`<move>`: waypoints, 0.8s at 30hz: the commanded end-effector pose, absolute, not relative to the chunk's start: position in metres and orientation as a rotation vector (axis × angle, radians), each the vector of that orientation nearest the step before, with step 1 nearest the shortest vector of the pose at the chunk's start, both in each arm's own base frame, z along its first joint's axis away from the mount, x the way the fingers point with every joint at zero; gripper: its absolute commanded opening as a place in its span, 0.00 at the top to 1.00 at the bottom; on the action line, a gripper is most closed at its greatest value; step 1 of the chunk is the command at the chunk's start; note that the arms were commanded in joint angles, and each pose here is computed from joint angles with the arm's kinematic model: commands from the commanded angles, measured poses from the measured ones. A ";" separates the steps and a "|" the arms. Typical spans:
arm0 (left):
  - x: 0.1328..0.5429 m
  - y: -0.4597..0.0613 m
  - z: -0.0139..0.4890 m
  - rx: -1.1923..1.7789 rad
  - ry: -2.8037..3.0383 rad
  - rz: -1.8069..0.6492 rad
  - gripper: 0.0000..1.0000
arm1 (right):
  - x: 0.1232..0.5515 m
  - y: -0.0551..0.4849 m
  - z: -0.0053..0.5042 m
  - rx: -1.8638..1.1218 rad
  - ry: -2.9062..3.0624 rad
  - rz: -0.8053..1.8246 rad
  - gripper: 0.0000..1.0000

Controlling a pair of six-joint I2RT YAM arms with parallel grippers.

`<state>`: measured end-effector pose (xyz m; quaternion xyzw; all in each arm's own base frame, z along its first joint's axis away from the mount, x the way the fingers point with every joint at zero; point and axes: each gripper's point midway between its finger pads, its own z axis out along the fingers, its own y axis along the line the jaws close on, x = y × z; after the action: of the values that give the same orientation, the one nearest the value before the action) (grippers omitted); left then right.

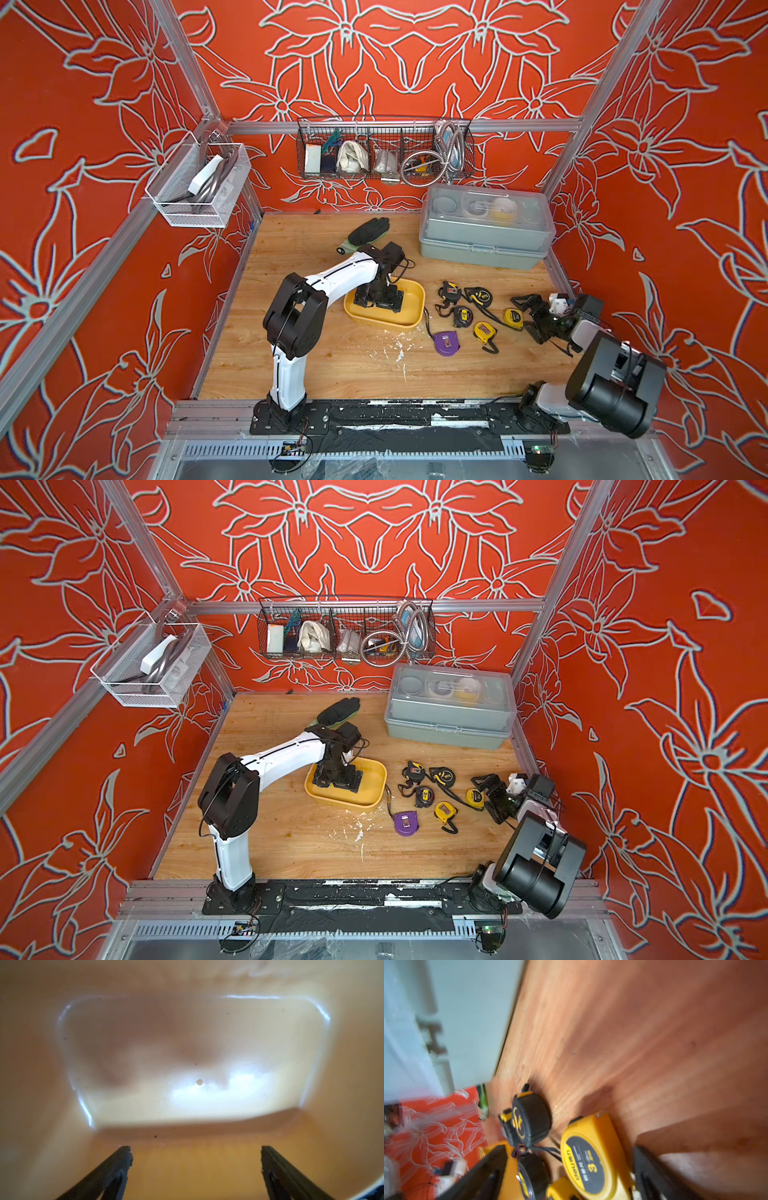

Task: Take the tape measure out of the storage box
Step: Place the tape measure at the center of the board, then reset both arms

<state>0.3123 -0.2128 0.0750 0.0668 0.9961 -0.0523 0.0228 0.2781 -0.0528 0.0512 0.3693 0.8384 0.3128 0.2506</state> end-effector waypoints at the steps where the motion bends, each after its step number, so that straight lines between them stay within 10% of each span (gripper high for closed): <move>1: 0.326 -0.206 0.111 0.114 2.967 -0.233 0.01 | 0.270 -0.065 0.052 1.008 2.314 0.707 0.00; 11: 0.365 -0.137 0.200 -0.173 2.571 -0.257 0.00 | 0.287 -0.058 0.115 0.863 2.219 0.535 0.00; 24: 0.374 0.024 0.173 -0.321 2.233 0.299 0.00 | 0.345 -0.069 0.161 0.331 2.042 -0.187 0.00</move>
<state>0.3594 0.0059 0.1555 -0.1625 0.9215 0.0614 0.3475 0.3424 -0.0416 0.1541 0.1623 0.8675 0.0388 0.4686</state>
